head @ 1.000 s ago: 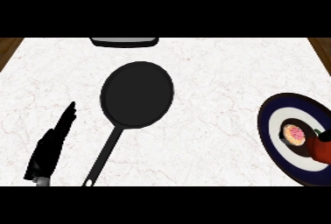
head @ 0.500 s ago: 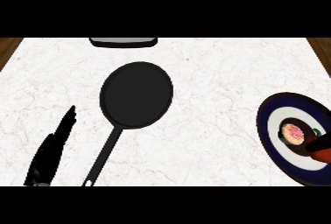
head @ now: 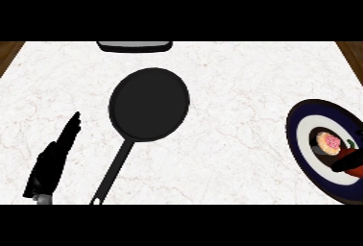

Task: Pick the bell pepper from the plate and place it in the pan

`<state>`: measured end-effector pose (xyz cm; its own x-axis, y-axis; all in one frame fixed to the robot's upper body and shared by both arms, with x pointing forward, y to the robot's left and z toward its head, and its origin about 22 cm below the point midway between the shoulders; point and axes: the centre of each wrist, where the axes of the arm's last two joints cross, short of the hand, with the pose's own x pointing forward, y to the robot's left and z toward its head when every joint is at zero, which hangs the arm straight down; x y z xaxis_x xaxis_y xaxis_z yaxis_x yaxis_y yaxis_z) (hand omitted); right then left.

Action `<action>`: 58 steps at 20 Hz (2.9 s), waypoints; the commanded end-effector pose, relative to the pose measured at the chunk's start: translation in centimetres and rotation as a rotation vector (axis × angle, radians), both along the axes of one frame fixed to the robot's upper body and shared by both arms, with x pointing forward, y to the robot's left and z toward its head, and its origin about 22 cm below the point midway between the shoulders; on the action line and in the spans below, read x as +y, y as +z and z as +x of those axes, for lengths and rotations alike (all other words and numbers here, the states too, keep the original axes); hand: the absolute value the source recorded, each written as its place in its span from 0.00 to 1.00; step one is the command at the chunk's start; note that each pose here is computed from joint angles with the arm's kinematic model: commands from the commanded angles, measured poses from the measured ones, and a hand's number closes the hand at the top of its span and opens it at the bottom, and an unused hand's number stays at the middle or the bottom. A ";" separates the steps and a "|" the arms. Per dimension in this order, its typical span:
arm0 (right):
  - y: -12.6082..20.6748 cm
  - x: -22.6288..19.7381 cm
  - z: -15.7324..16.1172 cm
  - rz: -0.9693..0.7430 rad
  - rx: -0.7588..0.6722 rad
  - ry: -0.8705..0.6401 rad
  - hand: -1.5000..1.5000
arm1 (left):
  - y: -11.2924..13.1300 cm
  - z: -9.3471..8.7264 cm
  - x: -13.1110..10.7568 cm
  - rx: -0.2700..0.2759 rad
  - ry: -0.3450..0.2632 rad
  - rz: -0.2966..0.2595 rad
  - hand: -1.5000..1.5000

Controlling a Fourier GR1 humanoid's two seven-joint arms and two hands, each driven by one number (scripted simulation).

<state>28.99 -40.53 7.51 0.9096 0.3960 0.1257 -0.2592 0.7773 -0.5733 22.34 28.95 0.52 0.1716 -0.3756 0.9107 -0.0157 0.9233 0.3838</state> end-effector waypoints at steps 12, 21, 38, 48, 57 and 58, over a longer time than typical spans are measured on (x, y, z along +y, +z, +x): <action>-4.4 0.9 -0.4 0.048 -0.050 -0.091 1.00 | 1.1 -1.1 0.9 0.004 -0.005 -0.007 0.50; -1.7 8.0 -0.4 -0.066 -0.190 0.129 1.00 | 0.3 0.6 0.2 0.005 0.021 -0.020 0.50; 9.0 28.3 -2.4 -0.629 -1.033 0.692 1.00 | -0.2 0.0 -0.4 0.005 -0.002 -0.006 0.50; 8.7 37.9 4.3 -0.396 -1.114 0.719 1.00 | -1.0 0.8 -1.3 -0.010 -0.018 -0.003 0.50; 6.0 39.3 9.8 -0.254 -1.052 0.646 1.00 | 0.2 0.2 -0.8 -0.026 -0.057 0.004 0.50; 6.4 39.1 10.8 -0.258 -1.051 0.645 1.00 | 1.5 2.0 -2.4 -0.018 -0.070 -0.014 0.50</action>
